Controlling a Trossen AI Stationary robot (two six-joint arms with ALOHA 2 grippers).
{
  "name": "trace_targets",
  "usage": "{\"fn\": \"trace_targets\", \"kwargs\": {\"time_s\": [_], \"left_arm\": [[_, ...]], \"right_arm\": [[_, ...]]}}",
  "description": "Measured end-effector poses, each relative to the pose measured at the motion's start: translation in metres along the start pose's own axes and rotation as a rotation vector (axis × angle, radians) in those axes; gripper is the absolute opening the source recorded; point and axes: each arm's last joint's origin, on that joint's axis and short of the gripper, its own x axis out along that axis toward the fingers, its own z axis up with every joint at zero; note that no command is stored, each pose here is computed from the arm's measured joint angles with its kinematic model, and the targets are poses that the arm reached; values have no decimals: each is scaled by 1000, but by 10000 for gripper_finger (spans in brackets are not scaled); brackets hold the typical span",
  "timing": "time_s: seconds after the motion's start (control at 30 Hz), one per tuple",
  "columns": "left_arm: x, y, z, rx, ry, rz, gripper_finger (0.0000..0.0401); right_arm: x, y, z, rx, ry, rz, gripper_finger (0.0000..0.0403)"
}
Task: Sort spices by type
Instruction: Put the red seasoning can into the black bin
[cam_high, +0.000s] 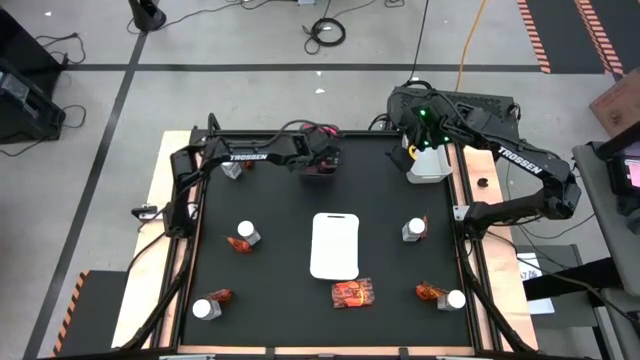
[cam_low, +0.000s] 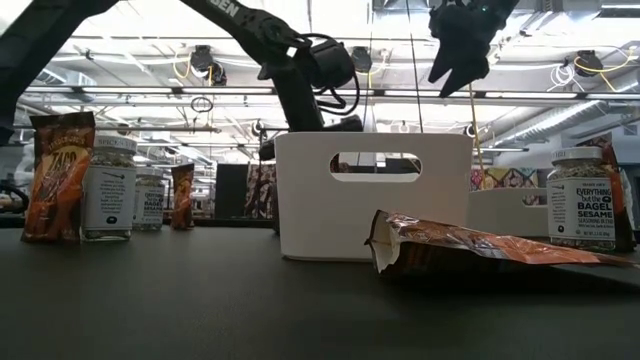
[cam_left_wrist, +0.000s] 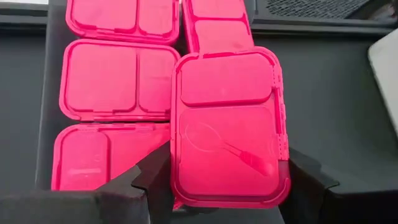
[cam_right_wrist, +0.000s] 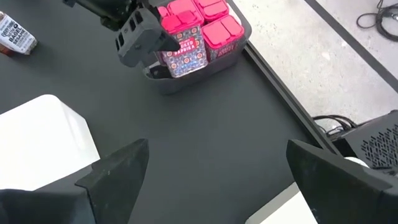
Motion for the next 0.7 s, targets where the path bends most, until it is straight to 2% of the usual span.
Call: {"fn": "trace_targets", "kwargs": {"time_s": [0.23, 0.37, 0.57, 0.7], "left_arm": [[-5, -3, 2, 103, -1, 16, 214], [-20, -14, 10, 164, -70, 40, 214], [-28, -19, 15, 176, -99, 62, 214], [-22, -19, 5, 171, -68, 86, 214]], "right_arm": [[0, 0, -1, 4, 9, 0, 375], [0, 0, -1, 2, 7, 0, 375], [0, 0, 1, -4, -12, 0, 375], [0, 0, 1, -7, -14, 0, 375]]}}
